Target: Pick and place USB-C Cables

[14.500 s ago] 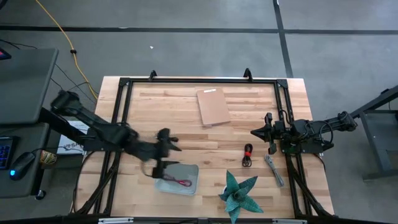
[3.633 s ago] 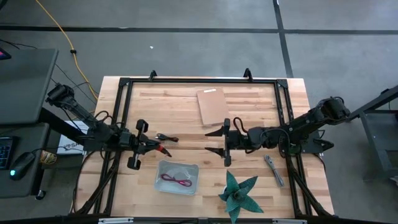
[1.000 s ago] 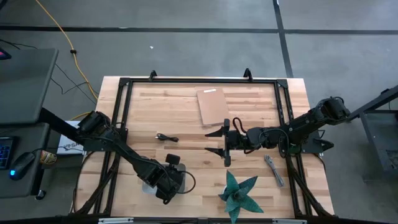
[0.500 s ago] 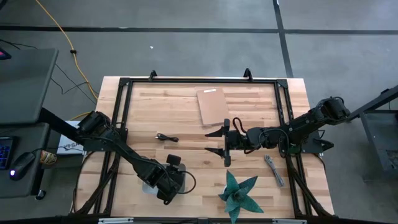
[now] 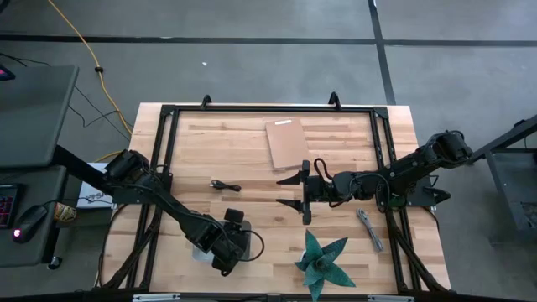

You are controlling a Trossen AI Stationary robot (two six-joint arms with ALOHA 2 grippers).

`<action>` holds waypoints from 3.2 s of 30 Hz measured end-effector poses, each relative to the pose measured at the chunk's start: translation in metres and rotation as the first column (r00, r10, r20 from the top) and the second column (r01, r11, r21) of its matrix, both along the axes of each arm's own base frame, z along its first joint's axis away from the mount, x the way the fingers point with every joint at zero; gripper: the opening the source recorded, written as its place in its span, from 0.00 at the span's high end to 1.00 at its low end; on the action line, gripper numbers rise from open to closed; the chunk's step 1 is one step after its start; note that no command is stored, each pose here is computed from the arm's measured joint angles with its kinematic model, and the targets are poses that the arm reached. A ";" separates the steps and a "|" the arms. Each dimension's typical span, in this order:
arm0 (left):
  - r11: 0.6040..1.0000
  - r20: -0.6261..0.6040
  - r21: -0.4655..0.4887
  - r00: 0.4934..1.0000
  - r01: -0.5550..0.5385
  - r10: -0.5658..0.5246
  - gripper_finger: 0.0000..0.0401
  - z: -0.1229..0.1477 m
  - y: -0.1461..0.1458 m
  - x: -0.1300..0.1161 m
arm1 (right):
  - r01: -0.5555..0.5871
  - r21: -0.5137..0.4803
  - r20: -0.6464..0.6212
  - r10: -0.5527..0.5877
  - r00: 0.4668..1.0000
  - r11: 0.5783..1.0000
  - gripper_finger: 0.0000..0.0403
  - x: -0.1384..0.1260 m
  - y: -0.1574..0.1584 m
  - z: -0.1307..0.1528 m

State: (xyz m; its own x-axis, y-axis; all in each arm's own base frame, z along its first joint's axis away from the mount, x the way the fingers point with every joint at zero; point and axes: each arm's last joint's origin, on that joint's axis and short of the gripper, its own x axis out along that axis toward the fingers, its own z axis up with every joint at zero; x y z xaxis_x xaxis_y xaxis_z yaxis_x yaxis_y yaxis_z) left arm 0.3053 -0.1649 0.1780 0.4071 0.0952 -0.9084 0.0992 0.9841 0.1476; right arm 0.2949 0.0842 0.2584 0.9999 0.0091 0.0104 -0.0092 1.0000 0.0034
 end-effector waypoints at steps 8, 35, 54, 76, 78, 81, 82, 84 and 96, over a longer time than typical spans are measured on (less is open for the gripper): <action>1.000 0.015 0.013 1.000 -0.027 0.027 0.59 0.034 0.001 -0.013 | 0.000 -0.001 -0.004 0.000 1.000 1.000 0.41 0.000 0.000 0.000; 0.956 0.861 -0.231 0.496 0.181 0.115 0.61 0.041 0.112 -0.120 | 0.006 0.022 -0.014 -0.005 1.000 1.000 0.41 0.000 0.000 -0.001; 0.957 0.881 -0.265 0.433 0.122 0.189 0.61 0.042 0.126 -0.119 | 0.010 0.021 -0.015 -0.009 1.000 1.000 0.41 0.000 0.000 -0.001; 0.957 0.879 -0.271 0.431 0.106 0.201 0.61 0.042 0.126 -0.119 | 0.014 0.021 -0.014 -0.013 1.000 1.000 0.41 0.000 0.000 -0.001; 0.957 0.879 -0.272 0.431 0.106 0.202 0.61 0.042 0.126 -0.119 | 0.014 0.021 -0.014 -0.013 1.000 1.000 0.41 0.000 0.000 -0.001; 0.957 0.879 -0.271 0.431 0.106 0.201 0.61 0.042 0.126 -0.119 | 0.014 0.021 -0.014 -0.013 1.000 1.000 0.41 0.000 0.000 -0.001; 0.957 0.879 -0.271 0.431 0.106 0.201 0.61 0.042 0.126 -0.119 | 0.014 0.021 -0.014 -0.013 1.000 1.000 0.41 0.000 0.000 -0.001; 0.957 0.879 -0.271 0.431 0.106 0.201 0.61 0.042 0.126 -0.119 | 0.013 0.021 -0.014 -0.013 1.000 1.000 0.41 0.000 0.000 -0.001; 0.957 0.878 -0.271 0.434 0.106 0.201 0.61 0.042 0.126 -0.119 | 0.013 0.022 -0.014 -0.013 1.000 1.000 0.41 0.000 0.000 -0.001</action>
